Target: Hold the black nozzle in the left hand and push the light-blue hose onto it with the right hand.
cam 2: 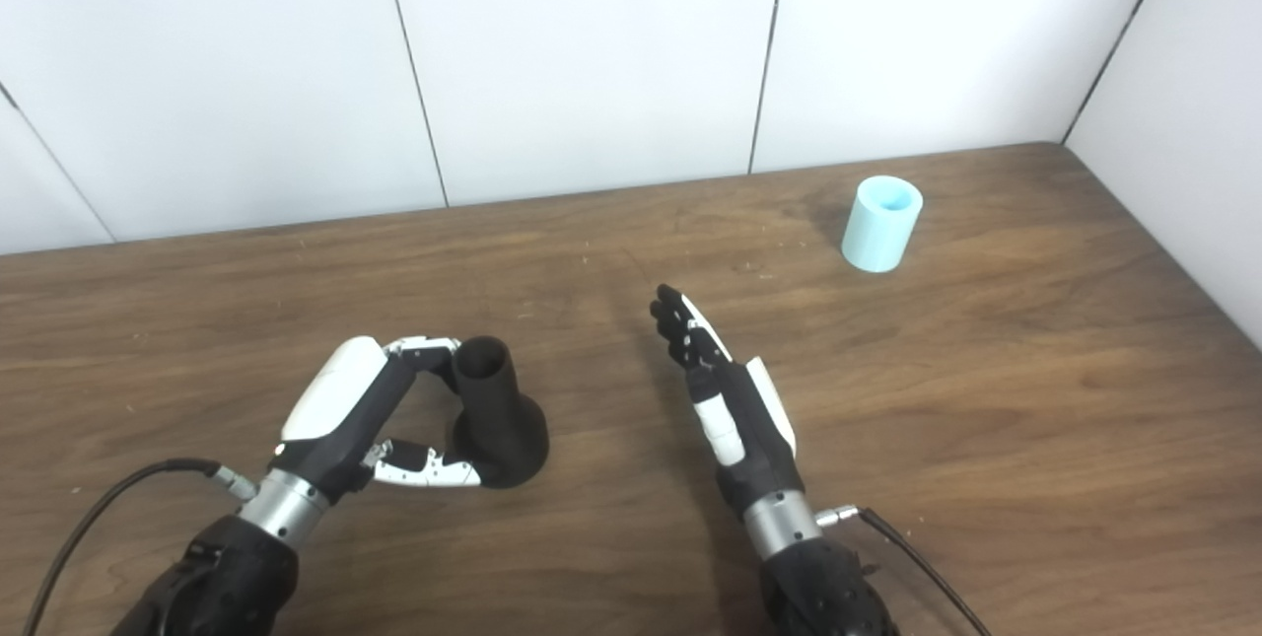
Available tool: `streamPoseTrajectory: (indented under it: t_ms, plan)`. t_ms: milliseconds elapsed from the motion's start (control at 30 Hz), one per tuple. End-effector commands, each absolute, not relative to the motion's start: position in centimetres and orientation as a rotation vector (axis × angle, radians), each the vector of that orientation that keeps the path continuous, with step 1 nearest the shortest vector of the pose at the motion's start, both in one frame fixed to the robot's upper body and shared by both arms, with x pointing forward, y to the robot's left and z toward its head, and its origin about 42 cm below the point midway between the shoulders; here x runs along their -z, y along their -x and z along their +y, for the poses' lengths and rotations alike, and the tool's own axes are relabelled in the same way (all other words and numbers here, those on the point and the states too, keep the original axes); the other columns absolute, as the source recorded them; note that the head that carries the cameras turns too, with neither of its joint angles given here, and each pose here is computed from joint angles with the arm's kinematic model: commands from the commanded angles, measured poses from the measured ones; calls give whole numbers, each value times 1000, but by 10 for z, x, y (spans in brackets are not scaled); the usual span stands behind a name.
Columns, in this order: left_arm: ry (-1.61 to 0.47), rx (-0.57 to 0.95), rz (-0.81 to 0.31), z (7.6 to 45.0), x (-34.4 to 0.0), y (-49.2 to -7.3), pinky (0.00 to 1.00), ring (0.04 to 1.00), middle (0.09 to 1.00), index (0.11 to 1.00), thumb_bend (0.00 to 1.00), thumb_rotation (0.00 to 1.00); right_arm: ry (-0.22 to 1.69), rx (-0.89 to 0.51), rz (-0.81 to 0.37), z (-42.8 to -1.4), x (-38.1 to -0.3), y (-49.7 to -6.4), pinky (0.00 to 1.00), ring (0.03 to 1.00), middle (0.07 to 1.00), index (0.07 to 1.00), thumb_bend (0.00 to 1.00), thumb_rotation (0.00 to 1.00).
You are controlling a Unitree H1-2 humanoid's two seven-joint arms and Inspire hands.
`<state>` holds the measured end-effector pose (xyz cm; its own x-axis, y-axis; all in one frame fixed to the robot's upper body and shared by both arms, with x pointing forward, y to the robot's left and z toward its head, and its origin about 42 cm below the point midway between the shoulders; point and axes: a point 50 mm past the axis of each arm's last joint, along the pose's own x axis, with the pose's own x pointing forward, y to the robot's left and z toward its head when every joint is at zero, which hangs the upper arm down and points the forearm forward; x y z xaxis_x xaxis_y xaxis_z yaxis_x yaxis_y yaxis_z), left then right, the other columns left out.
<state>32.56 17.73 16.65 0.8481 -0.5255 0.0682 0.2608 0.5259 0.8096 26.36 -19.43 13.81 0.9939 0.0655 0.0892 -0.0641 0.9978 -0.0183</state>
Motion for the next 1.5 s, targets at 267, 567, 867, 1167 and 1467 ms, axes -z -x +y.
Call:
streamPoseTrajectory:
  t_ms: [267,567,867,1167,1467]
  plan:
    - [-976,555,-197,184,-133,-317,807,592,497,479,524,0,205,101,-290,-211,-206,-265,764,834,889,915,663,696]
    - [-990,567,-217,180,-132,-321,783,593,493,481,524,0,465,223,-426,-260,-266,-286,650,750,801,833,666,432]
    - [-983,566,-224,179,-129,-323,800,595,493,481,524,0,744,380,-486,-324,-306,-324,700,748,777,786,809,413]
    - [-973,566,-232,177,-129,-322,796,587,487,484,524,0,998,461,-436,-348,-335,-347,701,776,804,797,895,336]
    - [-973,574,-233,171,-127,-320,792,586,488,485,524,0,1284,386,-219,-375,-364,-367,636,829,863,815,977,338]
